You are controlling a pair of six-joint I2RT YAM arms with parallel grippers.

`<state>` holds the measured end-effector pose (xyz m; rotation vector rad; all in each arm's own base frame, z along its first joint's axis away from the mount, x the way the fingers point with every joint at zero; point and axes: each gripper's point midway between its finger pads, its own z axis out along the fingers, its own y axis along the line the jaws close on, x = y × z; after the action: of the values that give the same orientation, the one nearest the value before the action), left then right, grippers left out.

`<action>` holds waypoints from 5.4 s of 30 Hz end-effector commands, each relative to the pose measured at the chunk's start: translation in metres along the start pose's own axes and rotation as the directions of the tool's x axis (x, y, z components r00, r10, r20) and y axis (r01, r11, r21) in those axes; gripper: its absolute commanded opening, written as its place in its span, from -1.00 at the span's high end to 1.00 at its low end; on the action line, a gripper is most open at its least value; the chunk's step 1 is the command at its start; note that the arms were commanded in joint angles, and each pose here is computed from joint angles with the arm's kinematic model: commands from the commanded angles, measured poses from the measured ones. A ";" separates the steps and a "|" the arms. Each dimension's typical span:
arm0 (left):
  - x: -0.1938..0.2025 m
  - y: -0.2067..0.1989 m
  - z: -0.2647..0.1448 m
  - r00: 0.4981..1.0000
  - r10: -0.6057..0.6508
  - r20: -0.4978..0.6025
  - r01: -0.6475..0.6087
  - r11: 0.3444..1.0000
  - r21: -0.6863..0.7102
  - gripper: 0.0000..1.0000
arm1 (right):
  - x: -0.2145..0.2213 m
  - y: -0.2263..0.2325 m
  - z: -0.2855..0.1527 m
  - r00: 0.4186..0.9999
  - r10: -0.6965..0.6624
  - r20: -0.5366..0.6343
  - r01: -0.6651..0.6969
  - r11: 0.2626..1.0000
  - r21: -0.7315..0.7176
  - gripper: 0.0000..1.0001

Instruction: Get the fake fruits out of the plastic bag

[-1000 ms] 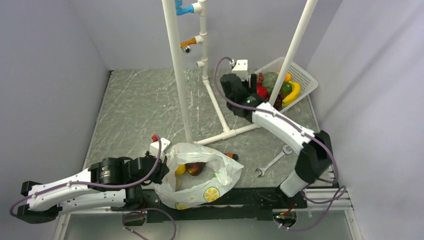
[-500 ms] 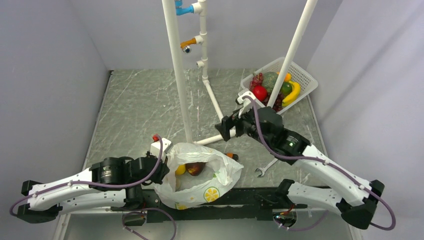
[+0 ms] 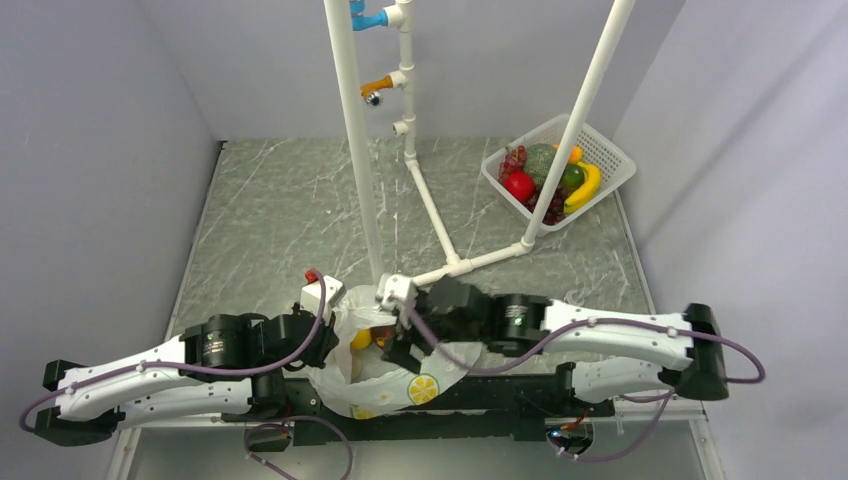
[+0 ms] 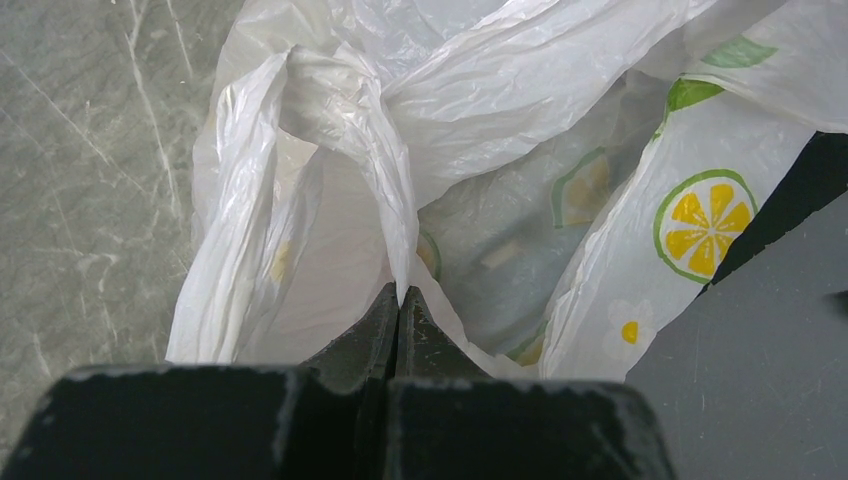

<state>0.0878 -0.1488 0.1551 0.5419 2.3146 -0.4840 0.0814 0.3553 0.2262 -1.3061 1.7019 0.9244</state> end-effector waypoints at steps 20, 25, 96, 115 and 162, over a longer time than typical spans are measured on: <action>-0.006 -0.001 -0.001 1.000 0.001 0.008 -0.001 1.000 -0.015 1.00 | 0.090 -0.055 0.089 0.924 -0.182 -0.337 0.314 0.864 0.393 -0.73; -0.005 -0.001 -0.001 1.000 0.002 0.005 -0.002 1.000 -0.020 1.00 | 0.101 -0.058 0.093 0.918 -0.179 -0.354 0.320 0.861 0.395 -0.76; -0.005 -0.001 0.000 1.000 0.003 0.002 -0.003 1.000 -0.023 1.00 | 0.081 -0.044 0.076 0.988 -0.087 -0.130 0.117 0.962 0.245 -0.65; -0.004 -0.001 0.000 1.000 0.007 -0.002 -0.007 1.000 -0.021 1.00 | 0.090 -0.088 0.111 0.969 -0.182 -0.167 0.232 0.901 0.366 -0.98; -0.005 -0.001 -0.002 1.000 0.005 0.007 -0.005 1.000 -0.017 1.00 | 0.087 -0.094 0.102 1.000 -0.027 -0.012 0.030 0.930 0.368 0.40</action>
<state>0.0881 -0.1439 0.1486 0.5628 2.3331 -0.4202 0.1832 0.4010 0.0748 -1.1081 1.7613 0.4803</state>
